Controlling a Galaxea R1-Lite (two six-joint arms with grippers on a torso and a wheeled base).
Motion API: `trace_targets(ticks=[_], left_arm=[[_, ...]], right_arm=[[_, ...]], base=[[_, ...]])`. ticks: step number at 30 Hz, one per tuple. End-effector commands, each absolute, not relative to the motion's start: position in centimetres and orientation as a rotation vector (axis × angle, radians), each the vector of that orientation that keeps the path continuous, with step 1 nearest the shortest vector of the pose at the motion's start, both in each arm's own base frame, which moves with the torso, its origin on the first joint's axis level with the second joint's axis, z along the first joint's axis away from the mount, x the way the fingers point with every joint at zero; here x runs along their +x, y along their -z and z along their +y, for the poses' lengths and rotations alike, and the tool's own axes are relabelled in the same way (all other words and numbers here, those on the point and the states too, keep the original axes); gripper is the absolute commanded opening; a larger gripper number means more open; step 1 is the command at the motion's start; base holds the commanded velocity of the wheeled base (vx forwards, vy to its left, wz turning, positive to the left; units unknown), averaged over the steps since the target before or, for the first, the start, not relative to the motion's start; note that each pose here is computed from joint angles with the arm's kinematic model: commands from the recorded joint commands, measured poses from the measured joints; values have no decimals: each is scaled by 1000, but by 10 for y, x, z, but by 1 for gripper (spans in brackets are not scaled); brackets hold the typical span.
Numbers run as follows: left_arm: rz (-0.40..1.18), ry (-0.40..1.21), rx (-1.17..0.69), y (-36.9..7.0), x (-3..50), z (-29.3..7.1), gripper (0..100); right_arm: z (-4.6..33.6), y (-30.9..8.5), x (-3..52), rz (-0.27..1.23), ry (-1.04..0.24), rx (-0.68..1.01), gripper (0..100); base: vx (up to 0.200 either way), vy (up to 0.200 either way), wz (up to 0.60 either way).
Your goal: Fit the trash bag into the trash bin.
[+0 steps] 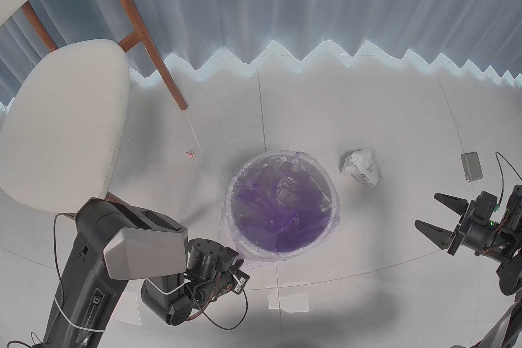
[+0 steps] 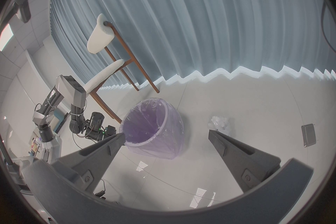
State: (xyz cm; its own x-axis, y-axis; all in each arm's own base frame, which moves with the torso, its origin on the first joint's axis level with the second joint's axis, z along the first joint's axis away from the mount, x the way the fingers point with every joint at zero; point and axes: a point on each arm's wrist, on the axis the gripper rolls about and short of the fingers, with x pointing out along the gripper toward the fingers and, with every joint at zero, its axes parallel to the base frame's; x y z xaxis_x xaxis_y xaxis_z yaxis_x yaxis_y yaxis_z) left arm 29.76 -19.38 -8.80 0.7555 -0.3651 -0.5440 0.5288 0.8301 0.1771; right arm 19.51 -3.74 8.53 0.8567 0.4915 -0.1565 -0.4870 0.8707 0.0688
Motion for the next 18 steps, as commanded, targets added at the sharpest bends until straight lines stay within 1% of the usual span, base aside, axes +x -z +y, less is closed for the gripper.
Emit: trace_targets(ticks=[1,6,7,13,16,18], left_arm=[[495,496,325,83,301,-196,0],[485,489,321,82,302,-196,0],[471,490,315,81,303,-196,100],[428,498,300,71,295,-193,100],[362,502,270,47,284,-190,100],[377,504,272,32,269,-180,100]], right_arm=[[-37,-85,192,171,-515,26,100],[-37,-84,193,175,-515,27,100],[-37,-84,193,175,-515,27,100],[-37,-83,193,178,-515,28,100],[-37,-81,194,185,-512,32,100],[-37,-81,194,188,-507,31,100]], base=[[0,0,0],[0,0,0],[0,0,0],[0,0,0],[0,0,0],[0,0,0]])
